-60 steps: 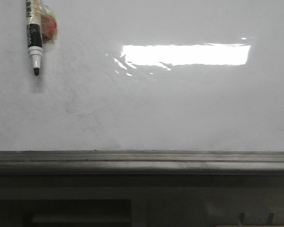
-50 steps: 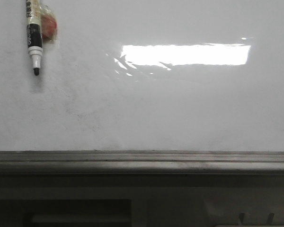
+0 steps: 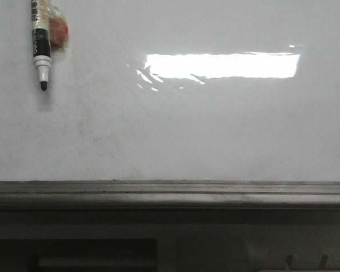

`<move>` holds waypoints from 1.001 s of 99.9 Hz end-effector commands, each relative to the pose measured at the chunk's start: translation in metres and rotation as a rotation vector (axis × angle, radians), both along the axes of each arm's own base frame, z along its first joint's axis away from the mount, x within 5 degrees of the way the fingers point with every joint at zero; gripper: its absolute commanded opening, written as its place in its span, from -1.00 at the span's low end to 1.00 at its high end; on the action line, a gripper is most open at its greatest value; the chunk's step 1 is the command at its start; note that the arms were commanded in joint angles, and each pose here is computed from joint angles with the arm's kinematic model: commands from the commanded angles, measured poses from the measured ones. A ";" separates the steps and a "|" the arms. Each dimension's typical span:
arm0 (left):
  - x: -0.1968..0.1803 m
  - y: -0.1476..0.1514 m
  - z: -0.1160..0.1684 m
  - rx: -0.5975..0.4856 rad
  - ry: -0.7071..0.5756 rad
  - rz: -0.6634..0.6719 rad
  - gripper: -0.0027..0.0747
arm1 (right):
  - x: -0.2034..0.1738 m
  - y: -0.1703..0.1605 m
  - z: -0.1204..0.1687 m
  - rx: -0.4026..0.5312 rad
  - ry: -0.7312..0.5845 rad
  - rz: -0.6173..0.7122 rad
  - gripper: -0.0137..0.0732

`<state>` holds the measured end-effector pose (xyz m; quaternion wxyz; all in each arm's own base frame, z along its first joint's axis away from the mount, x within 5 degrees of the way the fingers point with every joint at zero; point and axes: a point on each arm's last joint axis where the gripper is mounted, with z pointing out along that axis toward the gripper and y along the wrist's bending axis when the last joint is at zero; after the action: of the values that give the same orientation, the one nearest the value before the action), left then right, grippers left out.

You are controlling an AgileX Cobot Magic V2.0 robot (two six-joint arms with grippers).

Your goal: Write number 6 on whiteboard

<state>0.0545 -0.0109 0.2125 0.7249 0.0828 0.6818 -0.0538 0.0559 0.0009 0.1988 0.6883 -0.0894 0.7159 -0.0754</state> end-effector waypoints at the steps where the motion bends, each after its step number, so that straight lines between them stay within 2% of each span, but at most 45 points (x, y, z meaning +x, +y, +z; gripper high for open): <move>1: 0.000 0.000 -0.009 -0.022 -0.046 -0.001 -0.98 | 0.000 -0.001 0.000 -0.008 -0.065 -0.008 -0.84; 35: -0.001 0.000 -0.007 -0.025 -0.061 0.000 -0.98 | 0.000 -0.001 0.001 -0.005 -0.073 -0.008 -0.84; 46: -0.001 0.001 -0.007 -0.054 -0.059 -0.001 -0.98 | 0.000 0.000 0.004 0.086 -0.109 -0.006 -0.84; 53: -0.001 0.001 -0.007 -0.117 -0.047 -0.004 -0.98 | -0.001 -0.001 0.006 0.187 -0.132 -0.006 -0.84; 65: 0.000 0.001 -0.007 -0.288 -0.010 -0.013 -0.98 | -0.001 -0.002 0.010 0.356 -0.172 -0.011 -0.84; 84: 0.000 0.004 -0.005 -0.665 0.036 -0.022 -0.98 | -0.001 -0.004 0.010 0.623 -0.172 -0.014 -0.84; 90: -0.001 0.005 -0.002 -0.736 0.041 -0.026 -0.98 | -0.002 -0.002 0.013 0.643 -0.162 -0.001 -0.84; 100: -0.004 0.002 0.012 -0.744 0.044 -0.065 -0.98 | -0.004 0.003 0.025 0.634 -0.119 0.046 -0.83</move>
<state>0.0542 -0.0106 0.2165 0.6782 -0.1500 0.6536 -0.3007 0.0557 0.0038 0.2072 0.7064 0.1161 0.6809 0.1546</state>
